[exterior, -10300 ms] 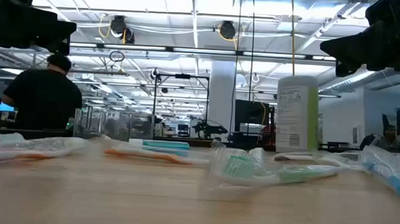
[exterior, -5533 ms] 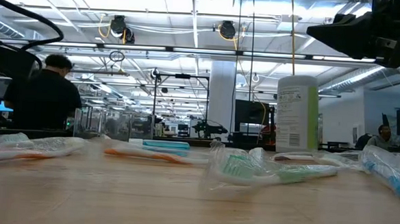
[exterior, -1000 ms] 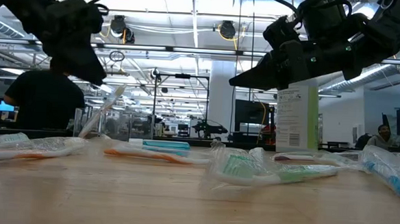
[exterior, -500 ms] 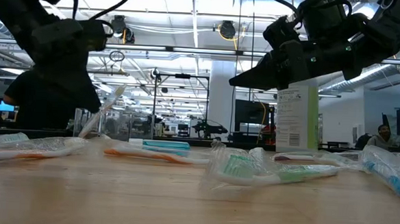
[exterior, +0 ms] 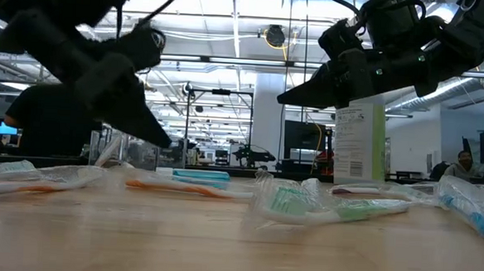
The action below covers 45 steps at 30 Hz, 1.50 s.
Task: Pick & Place toothbrushing station
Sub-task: Put the blue mouthwash into the transparent organizer
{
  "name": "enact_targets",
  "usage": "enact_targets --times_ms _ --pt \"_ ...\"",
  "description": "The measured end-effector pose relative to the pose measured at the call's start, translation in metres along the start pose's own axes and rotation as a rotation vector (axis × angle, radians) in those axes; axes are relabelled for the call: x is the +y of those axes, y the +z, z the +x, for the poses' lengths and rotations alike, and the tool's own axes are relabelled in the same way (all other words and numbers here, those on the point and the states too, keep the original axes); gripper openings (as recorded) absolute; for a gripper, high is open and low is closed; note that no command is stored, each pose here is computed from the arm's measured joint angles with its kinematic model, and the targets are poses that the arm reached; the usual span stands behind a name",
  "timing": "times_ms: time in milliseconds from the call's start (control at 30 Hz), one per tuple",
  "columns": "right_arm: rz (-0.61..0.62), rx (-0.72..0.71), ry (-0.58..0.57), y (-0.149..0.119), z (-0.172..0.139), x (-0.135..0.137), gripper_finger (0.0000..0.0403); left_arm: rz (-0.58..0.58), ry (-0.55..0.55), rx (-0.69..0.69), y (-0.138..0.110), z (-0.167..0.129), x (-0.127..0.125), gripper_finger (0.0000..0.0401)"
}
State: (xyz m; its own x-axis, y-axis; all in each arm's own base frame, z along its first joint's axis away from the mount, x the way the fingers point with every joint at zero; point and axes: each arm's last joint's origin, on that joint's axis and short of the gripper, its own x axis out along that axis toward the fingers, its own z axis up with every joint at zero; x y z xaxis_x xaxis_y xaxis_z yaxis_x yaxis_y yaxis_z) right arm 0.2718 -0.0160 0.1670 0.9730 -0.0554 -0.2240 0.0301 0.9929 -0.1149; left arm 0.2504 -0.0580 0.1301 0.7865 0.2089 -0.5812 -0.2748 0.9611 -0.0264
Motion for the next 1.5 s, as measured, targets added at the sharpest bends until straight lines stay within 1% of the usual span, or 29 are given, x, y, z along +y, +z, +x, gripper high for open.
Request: enact_targets --times_ms 100,200,267,400,467,567,800,933,1033,1233,1300,1367,1433,1500 --pt "0.001 0.000 0.000 0.000 0.000 0.000 0.0004 -0.007 0.010 0.035 -0.006 0.008 0.002 0.0150" --pt "0.001 0.000 0.000 0.000 0.000 0.000 0.0004 -0.021 -0.020 0.054 -0.009 0.013 0.002 0.0150" --pt "0.000 0.000 0.000 0.000 0.000 0.000 0.0004 -0.027 -0.036 0.051 -0.009 0.013 0.001 0.0150" --pt "0.000 0.000 0.000 0.000 0.000 0.000 0.0004 -0.041 -0.027 0.038 -0.007 0.012 0.001 0.0150" --pt "-0.001 0.000 0.000 0.000 0.000 0.000 0.0004 -0.053 -0.040 0.026 -0.006 0.012 0.001 0.0149" --pt "-0.001 0.000 0.000 0.000 0.000 0.000 0.0004 -0.064 -0.039 0.044 -0.008 0.013 0.001 0.0150" --pt "0.001 0.000 0.000 0.000 0.000 0.000 0.0004 -0.035 -0.018 0.092 -0.019 0.022 0.001 0.0149" --pt "0.001 0.000 0.000 0.000 0.000 0.000 0.0004 -0.014 -0.018 0.084 -0.021 0.024 0.000 0.0149" --pt "0.000 0.000 0.000 0.000 0.000 0.000 0.0004 0.007 -0.020 0.082 -0.021 0.025 0.000 0.0138" --pt "0.000 0.001 0.000 0.000 0.000 0.000 0.0004 0.008 -0.022 0.075 -0.020 0.024 0.000 0.0090" --pt "0.000 0.000 0.000 0.000 0.000 0.000 0.0004 0.020 -0.032 0.052 -0.017 0.024 -0.001 0.0087" --pt "-0.001 0.000 0.000 0.000 0.000 0.000 0.0004 0.056 -0.042 0.025 -0.013 0.022 -0.002 0.0091" --pt "-0.008 0.000 -0.001 0.000 0.000 0.000 0.0004 0.108 -0.049 0.003 -0.005 0.019 -0.003 0.0099" --pt "-0.014 0.000 0.000 0.000 0.000 0.000 0.0004 0.186 -0.050 -0.007 0.007 0.013 -0.005 0.0101"
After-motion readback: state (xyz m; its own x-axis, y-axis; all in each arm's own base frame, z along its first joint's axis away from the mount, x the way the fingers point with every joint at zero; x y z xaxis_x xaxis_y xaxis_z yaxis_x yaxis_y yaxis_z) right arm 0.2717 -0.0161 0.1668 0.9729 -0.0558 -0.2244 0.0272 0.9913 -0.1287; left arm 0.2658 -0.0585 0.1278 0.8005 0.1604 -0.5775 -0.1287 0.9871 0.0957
